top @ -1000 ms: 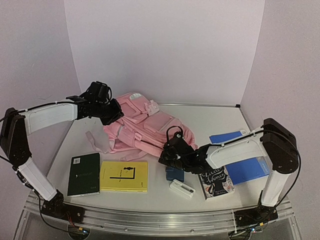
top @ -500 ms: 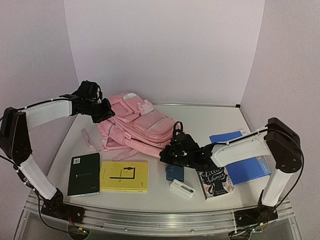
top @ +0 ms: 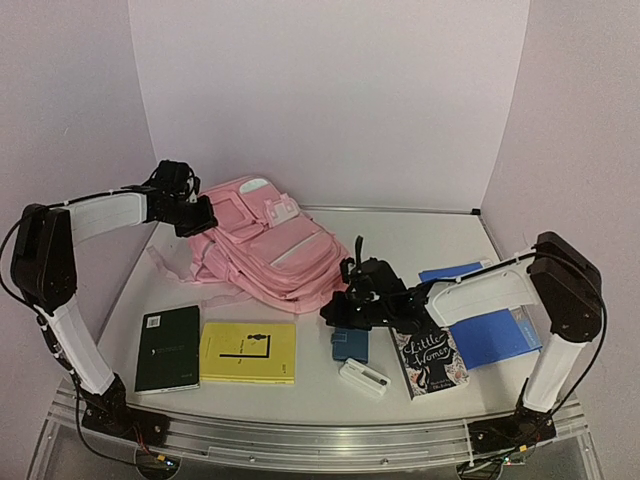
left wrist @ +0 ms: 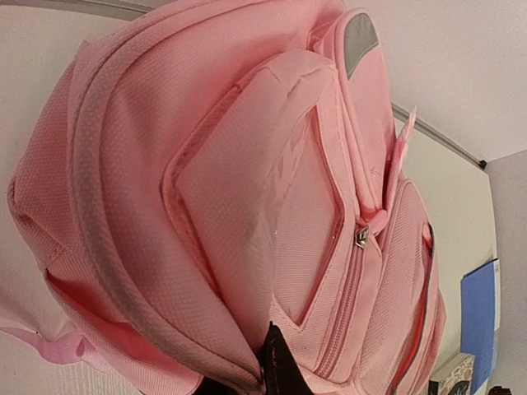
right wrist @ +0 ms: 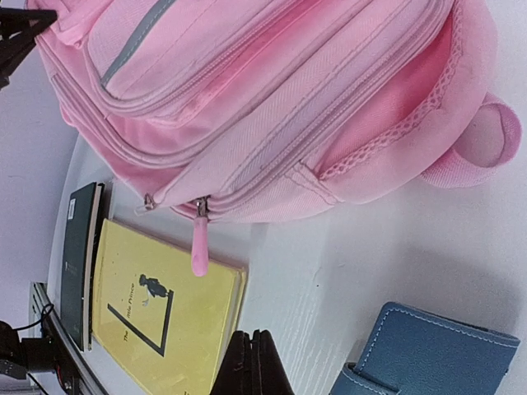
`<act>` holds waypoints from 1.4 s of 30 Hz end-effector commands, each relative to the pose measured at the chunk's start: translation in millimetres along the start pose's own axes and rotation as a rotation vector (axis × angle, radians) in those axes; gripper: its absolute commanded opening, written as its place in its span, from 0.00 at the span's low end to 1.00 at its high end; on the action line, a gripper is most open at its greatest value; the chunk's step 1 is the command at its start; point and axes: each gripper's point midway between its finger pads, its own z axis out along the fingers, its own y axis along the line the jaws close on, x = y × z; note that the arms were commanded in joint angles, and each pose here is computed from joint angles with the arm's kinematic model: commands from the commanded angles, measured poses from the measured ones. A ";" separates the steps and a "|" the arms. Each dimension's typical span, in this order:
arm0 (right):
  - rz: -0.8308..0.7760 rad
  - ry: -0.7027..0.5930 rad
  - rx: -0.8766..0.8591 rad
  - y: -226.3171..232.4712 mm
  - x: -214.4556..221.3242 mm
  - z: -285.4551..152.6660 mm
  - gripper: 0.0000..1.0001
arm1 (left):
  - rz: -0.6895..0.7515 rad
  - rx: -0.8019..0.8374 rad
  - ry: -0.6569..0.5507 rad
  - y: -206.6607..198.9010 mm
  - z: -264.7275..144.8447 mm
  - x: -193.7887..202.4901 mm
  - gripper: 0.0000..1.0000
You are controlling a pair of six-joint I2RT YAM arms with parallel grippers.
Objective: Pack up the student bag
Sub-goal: Unzip the student bag at the center of the board.
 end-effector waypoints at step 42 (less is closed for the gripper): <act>-0.112 -0.016 0.023 47.8 -14.9 25.8 0.00 | 0.931 0.252 0.030 -155.4 -27.8 192.8 0.62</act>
